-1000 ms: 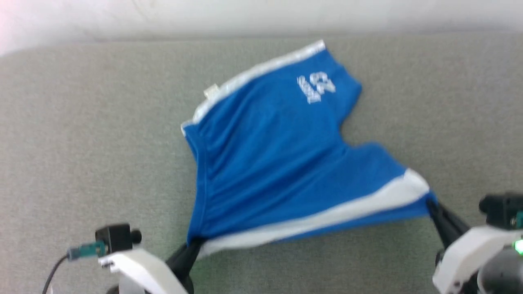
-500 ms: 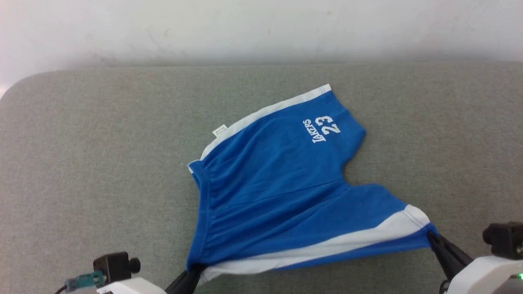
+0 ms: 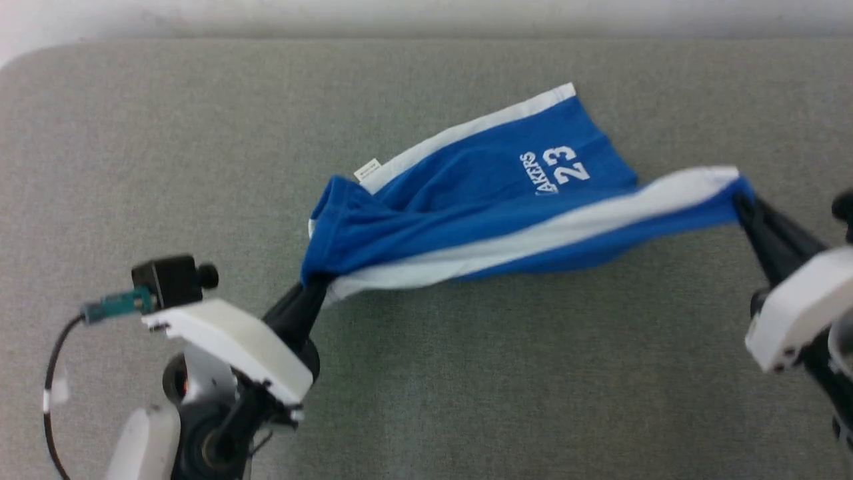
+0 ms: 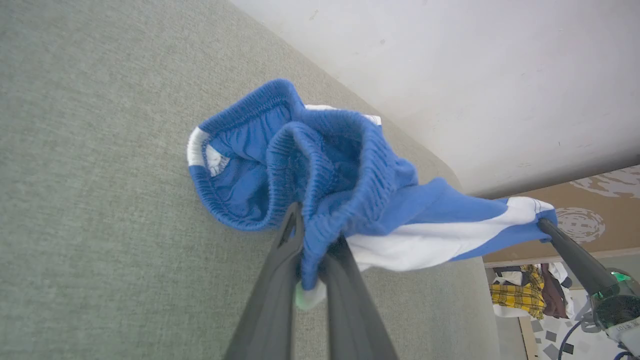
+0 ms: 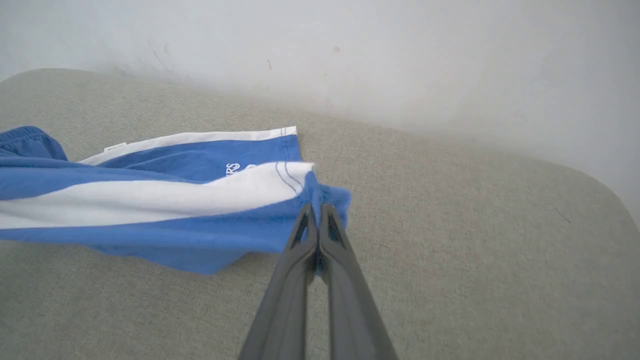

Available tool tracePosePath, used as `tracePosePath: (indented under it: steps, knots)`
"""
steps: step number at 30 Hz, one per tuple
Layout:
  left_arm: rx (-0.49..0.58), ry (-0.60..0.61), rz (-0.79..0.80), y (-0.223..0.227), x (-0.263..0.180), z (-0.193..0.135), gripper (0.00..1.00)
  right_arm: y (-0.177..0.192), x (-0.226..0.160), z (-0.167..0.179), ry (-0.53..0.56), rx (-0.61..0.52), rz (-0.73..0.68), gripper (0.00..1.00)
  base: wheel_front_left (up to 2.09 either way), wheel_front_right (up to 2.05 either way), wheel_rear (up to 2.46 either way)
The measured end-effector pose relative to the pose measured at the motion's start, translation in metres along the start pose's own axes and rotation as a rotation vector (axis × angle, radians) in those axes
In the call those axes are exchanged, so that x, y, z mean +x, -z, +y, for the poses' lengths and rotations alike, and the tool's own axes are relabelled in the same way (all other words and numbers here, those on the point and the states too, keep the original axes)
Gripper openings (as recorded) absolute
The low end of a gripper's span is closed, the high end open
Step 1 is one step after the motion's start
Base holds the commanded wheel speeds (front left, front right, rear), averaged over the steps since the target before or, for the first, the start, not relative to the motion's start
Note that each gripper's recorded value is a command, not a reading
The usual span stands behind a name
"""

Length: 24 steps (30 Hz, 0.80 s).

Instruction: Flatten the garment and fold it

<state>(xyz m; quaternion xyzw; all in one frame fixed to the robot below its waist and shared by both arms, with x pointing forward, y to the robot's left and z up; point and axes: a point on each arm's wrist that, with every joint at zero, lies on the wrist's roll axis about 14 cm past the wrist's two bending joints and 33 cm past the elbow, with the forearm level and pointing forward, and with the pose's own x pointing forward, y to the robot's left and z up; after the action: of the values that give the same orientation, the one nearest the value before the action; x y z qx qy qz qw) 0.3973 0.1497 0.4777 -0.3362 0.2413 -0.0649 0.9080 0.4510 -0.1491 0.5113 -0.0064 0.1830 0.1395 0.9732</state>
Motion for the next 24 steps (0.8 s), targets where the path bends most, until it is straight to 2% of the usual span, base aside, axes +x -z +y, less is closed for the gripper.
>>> tracePosePath:
  steps: [10,24]
  knots:
    - [-0.009,-0.061,0.018,-0.006,0.039,0.02,0.0,-0.022,0.08,0.013,-0.095,-0.188,0.047,0.0,0.0,0.0,0.0]
    - [-0.07,-0.136,-0.018,-0.013,0.055,0.043,0.0,-0.002,0.159,0.054,-0.225,-0.305,0.181,0.0,0.0,0.0,0.0]
